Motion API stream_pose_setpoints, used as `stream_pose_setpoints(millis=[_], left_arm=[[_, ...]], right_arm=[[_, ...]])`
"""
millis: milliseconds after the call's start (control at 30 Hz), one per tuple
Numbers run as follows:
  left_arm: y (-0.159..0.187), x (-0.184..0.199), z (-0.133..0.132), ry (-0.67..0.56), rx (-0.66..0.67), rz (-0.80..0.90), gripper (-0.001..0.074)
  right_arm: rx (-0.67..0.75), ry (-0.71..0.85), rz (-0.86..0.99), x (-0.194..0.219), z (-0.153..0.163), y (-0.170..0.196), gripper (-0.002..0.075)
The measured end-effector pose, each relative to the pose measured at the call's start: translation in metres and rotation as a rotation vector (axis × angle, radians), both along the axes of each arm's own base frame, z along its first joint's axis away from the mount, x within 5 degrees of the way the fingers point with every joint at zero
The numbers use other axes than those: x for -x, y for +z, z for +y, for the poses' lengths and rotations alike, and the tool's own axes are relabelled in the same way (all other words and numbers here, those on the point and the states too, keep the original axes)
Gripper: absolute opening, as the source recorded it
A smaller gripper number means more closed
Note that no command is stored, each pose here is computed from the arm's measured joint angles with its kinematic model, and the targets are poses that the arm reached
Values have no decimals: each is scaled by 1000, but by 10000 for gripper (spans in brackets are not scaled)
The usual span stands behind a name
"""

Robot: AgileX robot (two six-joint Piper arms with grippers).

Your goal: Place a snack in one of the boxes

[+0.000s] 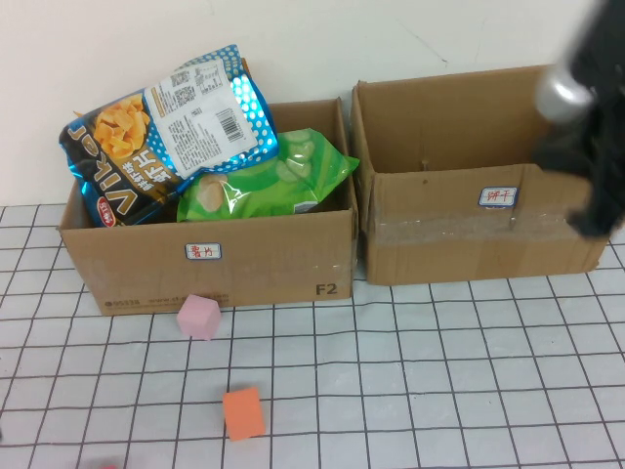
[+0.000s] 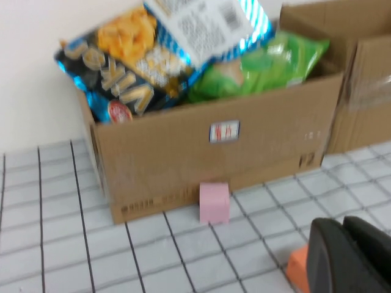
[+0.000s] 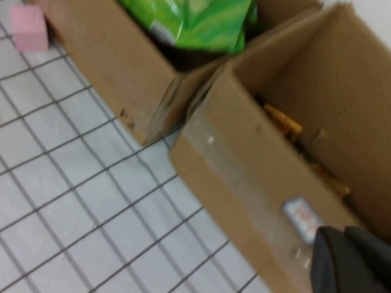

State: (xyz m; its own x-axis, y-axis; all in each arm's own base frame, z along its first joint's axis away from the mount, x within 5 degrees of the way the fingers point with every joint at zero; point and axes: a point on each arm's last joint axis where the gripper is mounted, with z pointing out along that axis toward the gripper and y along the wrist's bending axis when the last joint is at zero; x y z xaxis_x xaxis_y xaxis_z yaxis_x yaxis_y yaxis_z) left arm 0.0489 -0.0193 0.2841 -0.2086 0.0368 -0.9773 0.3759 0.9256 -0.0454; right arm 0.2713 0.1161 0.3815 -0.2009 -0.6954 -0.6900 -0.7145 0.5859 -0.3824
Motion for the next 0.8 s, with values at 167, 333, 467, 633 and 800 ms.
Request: stream_pose_setpoints(millis=[167, 333, 467, 633, 800], left_arm=[[-16, -3, -2, -2, -6, 6, -1], [-14, -4, -2, -4, 6, -21, -1], [-14, -4, -2, -4, 4, -21, -1], [-14, -4, -2, -3, 2, -22, -1], [-15, -4, -1, 3, -19, -17, -1]], right_arm=[[-51, -34, -55, 51, -20, -23, 6], [-83, -56, -89, 96, -37, -47, 6], [-110, -64, -124, 132, -51, -62, 6], [-157, -84, -150, 167, -64, -84, 6], [-173, -87, -139, 187, -71, -104, 6]])
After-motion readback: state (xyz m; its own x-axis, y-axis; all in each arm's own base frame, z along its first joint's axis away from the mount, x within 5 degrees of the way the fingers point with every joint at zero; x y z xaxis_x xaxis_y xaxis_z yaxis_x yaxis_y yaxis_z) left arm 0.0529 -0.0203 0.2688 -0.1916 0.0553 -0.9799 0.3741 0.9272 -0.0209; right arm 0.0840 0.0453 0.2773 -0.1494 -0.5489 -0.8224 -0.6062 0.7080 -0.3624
